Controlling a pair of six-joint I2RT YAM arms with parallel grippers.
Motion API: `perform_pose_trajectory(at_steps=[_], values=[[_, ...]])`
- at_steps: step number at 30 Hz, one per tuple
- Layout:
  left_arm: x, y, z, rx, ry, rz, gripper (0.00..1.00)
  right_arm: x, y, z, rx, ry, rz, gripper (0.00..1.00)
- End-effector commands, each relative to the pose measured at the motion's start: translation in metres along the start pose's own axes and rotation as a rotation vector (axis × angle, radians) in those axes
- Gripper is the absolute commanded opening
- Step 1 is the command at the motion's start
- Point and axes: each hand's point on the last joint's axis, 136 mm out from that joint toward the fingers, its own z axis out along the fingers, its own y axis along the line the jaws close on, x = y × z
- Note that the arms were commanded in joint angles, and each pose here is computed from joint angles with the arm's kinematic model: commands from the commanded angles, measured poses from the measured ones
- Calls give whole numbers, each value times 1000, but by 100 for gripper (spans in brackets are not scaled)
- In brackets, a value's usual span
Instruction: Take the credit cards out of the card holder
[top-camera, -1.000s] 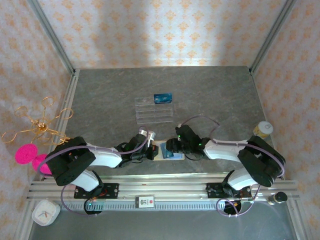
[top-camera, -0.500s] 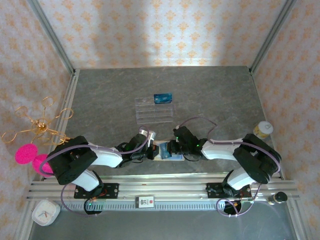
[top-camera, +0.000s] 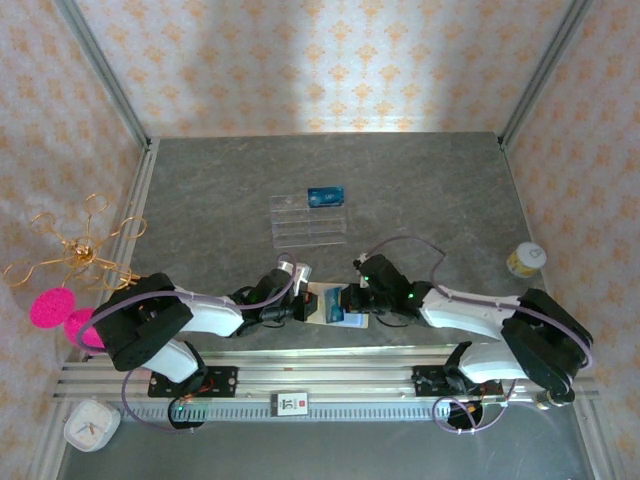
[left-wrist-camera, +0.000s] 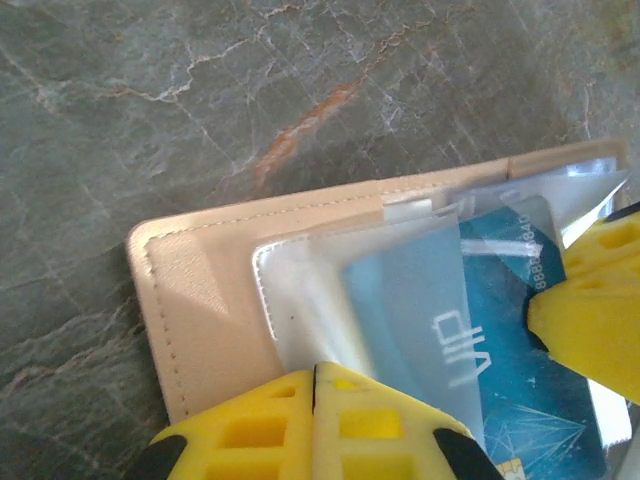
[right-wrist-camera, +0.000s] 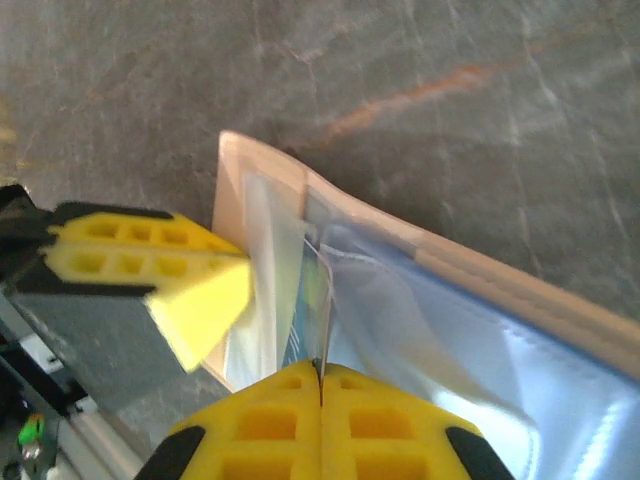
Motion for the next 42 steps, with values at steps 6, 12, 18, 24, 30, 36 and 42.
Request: perform_pose_trajectory(at_steps=[6,12,18,24,30,36,42], values=[[21,22,-2,-59,58,-28,0,35,-12,8,-32,166,59,0],[8,5,-12,-7,19,-6,0,14,-11,11,16,83,50,0],[-9,-9,-22,20,-29,10,12,9,-11,14,41,65,7,0],[-23,-18,-30,17,-65,45,18,5,-3,27,33,78,-69,0],[-7,4,-19,-53,-19,21,11,-5,9,37,31,65,-106,0],[16,24,-10,-89,35,-17,0,-14,8,26,62,8,-115,15],[15,20,-11,-65,24,-17,0,-37,12,-6,87,-132,-119,34]])
